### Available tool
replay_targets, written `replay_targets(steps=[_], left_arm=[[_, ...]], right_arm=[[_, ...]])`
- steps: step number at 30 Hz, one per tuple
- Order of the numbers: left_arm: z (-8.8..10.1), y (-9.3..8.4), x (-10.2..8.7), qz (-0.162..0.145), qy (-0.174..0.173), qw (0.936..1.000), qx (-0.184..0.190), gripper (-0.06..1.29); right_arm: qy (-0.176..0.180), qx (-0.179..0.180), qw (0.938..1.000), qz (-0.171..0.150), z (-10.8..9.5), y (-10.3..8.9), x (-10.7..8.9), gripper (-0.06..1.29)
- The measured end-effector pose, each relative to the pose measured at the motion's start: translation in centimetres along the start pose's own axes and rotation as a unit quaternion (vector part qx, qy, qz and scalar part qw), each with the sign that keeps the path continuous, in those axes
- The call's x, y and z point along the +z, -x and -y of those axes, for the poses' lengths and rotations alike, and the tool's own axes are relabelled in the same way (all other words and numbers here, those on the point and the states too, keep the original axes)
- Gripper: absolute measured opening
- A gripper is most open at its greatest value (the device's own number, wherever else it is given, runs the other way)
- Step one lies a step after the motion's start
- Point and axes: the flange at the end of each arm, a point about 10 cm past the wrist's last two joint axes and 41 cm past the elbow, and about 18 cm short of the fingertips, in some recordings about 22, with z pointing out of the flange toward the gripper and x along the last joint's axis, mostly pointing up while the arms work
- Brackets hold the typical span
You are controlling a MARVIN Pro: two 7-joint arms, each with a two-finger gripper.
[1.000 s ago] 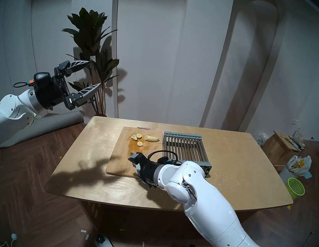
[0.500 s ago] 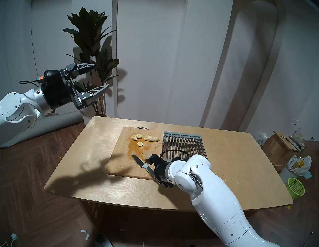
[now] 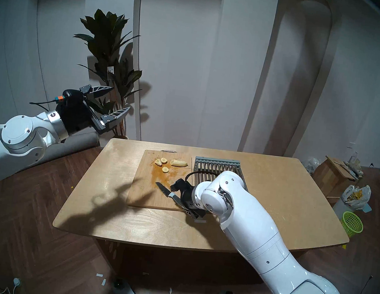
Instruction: Cut the banana into four pieces on the cutting board
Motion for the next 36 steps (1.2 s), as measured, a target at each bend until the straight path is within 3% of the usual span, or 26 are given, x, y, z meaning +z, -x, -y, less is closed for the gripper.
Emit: replay_targets(steps=[8,19,27,36], left_arm=[[0.3,-1.2,0.6,0.017,-0.048,0.9986,0.015,1.25],[0.1,-2.9,1.3,0.029,-0.083,0.9958,0.024,1.25],[-0.5,-4.1,1.7,0.034,-0.092,0.9948,0.028,1.25],[-0.6,-5.2,1.9,0.031,-0.11,0.9931,0.027,1.25]], right_arm=[[0.037,-0.022,0.9988,0.025,0.4,2.1,-0.1,1.24],[0.047,-0.014,0.9983,0.033,0.2,2.5,-1.9,1.24],[0.02,-0.019,0.9984,0.049,1.0,3.4,-4.5,1.24],[-0.035,-0.07,0.996,0.042,4.0,4.1,-8.2,1.24]])
